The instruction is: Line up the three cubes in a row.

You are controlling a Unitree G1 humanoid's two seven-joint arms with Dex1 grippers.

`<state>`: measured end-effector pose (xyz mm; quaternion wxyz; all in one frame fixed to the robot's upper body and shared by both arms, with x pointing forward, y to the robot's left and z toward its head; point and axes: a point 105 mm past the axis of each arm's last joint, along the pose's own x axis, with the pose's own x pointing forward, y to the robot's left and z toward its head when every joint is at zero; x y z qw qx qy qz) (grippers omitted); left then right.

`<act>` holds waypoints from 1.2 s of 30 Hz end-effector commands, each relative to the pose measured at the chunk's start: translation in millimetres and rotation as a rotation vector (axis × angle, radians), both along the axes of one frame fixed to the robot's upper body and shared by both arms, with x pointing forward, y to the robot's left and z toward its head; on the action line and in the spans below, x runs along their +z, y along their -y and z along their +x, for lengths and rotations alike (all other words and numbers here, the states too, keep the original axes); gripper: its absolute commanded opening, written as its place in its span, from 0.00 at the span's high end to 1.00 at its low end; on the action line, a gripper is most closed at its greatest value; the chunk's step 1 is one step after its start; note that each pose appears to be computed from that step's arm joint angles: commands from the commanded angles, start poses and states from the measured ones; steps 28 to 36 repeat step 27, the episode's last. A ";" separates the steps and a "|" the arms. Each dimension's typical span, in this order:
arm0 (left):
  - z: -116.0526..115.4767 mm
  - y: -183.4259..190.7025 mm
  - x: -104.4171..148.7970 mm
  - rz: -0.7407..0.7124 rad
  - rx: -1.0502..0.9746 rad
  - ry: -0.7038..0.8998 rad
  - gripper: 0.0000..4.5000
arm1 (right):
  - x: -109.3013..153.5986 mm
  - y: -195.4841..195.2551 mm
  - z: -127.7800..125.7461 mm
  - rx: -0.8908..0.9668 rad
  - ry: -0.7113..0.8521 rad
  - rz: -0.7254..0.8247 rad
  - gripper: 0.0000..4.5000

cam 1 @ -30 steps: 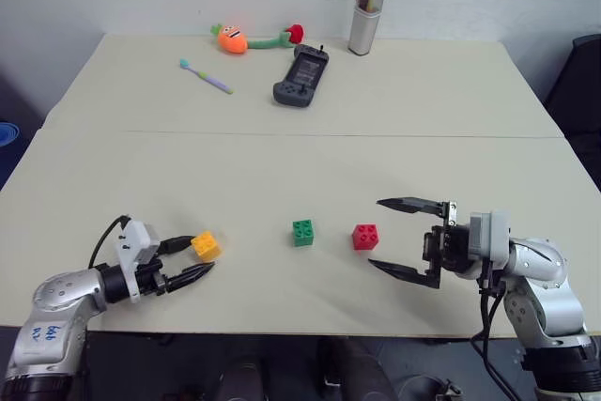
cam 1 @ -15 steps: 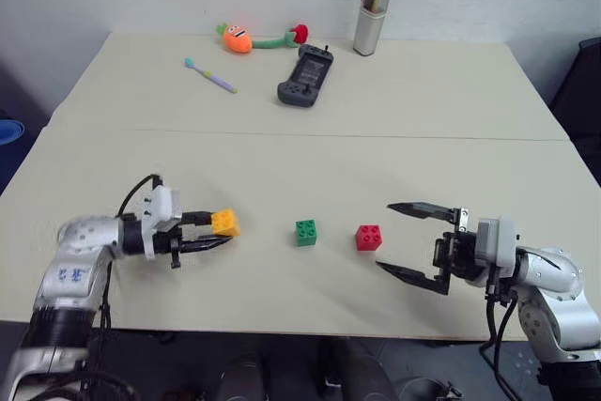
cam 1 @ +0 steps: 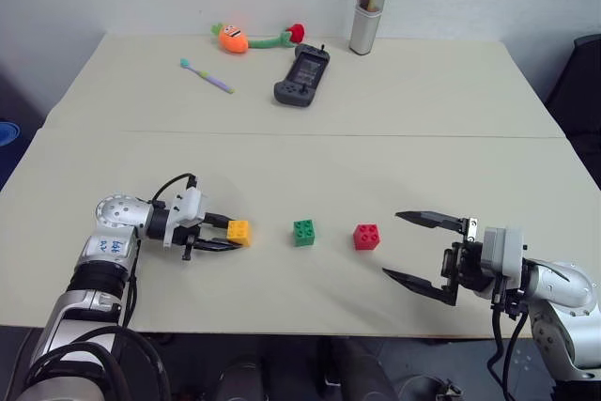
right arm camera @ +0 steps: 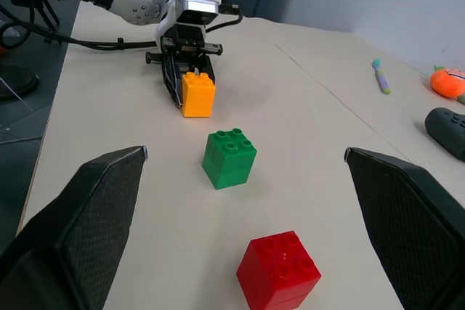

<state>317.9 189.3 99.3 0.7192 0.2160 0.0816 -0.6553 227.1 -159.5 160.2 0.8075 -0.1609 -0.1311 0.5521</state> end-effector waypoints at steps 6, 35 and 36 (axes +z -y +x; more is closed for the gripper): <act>-0.1 -9.4 10.2 0.023 0.005 0.040 0.24 | 9.3 5.3 -2.1 0.000 0.032 -0.007 0.00; -73.0 -101.7 61.4 0.045 0.418 0.052 0.05 | 29.2 94.1 20.9 -0.042 0.001 -0.296 0.00; -73.0 -101.7 61.4 0.045 0.418 0.052 0.05 | 29.2 94.1 20.9 -0.042 0.001 -0.296 0.00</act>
